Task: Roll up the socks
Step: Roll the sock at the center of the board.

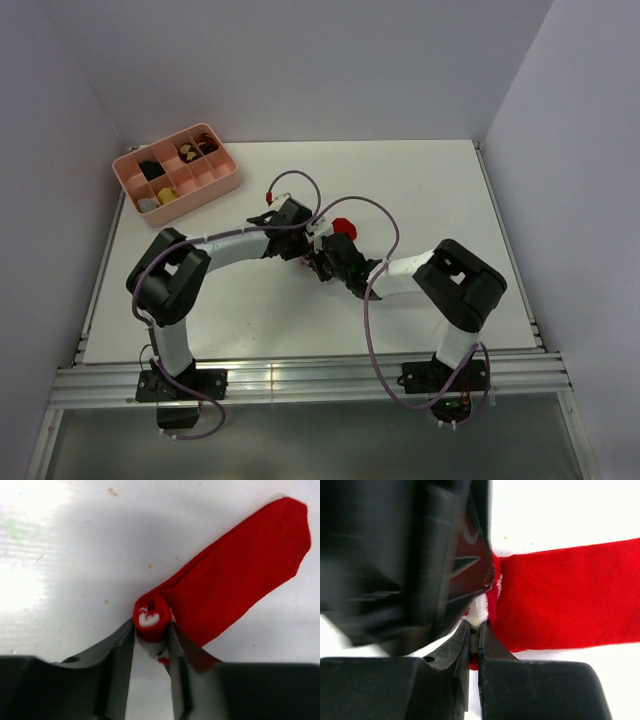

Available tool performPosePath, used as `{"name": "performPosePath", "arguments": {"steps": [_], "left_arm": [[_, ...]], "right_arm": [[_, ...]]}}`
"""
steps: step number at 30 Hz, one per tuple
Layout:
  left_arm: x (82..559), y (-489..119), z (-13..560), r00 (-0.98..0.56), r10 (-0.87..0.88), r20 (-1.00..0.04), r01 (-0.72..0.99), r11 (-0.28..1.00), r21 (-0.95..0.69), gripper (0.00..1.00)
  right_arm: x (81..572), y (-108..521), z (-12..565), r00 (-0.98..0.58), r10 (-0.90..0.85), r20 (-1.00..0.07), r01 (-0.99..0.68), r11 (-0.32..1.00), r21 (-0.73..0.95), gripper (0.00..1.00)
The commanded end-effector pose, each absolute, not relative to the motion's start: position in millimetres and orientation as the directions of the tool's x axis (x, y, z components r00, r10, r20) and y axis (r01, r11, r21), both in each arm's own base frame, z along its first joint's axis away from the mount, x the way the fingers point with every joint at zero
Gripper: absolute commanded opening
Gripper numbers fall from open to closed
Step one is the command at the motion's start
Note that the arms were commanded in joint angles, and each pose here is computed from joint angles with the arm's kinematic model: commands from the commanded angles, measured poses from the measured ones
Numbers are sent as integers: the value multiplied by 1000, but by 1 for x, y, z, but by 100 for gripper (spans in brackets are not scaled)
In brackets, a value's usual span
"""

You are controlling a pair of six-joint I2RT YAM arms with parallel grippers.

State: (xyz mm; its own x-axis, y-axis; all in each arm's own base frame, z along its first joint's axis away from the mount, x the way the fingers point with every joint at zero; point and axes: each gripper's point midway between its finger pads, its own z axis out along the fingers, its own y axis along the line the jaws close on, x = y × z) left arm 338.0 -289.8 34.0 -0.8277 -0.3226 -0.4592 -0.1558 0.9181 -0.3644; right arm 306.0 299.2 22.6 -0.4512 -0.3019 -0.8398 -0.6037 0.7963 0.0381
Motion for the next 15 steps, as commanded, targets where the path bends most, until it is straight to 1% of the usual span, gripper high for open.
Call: {"name": "performPosePath", "arguments": {"steps": [1, 2, 3, 4, 5, 8, 9, 11, 13, 14, 15], "left_arm": [[333, -284, 66, -772, -420, -477, -223, 882, -416, 39], [337, -282, 72, -753, -446, -484, -233, 868, -438, 42], [339, -281, 76, -740, -464, -487, -240, 859, -453, 49], [339, -277, 81, -723, -494, -483, -258, 841, -475, 53], [342, -274, 85, -707, -517, -483, -268, 827, -494, 62], [344, -269, 96, -659, -577, -483, -273, 782, -561, 71], [348, -272, 105, -636, -596, -489, -251, 760, -600, 71], [340, -265, 102, -622, -617, -483, -257, 743, -618, 71], [337, -264, 100, -608, -627, -486, -231, 726, -648, 71], [336, -267, 104, -611, -630, -480, -210, 713, -669, 70], [334, -268, 103, -615, -631, -474, -203, 707, -678, 70]], "right_arm": [[298, 297, 17, -548, -269, -792, -609, 777, 158, 0], [297, 296, 16, -568, -262, -780, -606, 775, 180, 0], [301, 293, 17, -590, -243, -770, -593, 778, 209, 0], [296, 297, 17, -608, -240, -756, -609, 753, 251, 0], [295, 298, 17, -638, -226, -737, -599, 747, 289, 0], [292, 300, 20, -714, -197, -672, -580, 704, 410, 0], [296, 296, 20, -736, -174, -655, -558, 704, 439, 0], [292, 297, 25, -769, -150, -621, -544, 663, 514, 0], [292, 294, 28, -815, -92, -572, -488, 641, 592, 0], [287, 297, 29, -851, -75, -520, -453, 606, 654, 0], [288, 296, 28, -870, -61, -489, -424, 599, 680, 0]]}}
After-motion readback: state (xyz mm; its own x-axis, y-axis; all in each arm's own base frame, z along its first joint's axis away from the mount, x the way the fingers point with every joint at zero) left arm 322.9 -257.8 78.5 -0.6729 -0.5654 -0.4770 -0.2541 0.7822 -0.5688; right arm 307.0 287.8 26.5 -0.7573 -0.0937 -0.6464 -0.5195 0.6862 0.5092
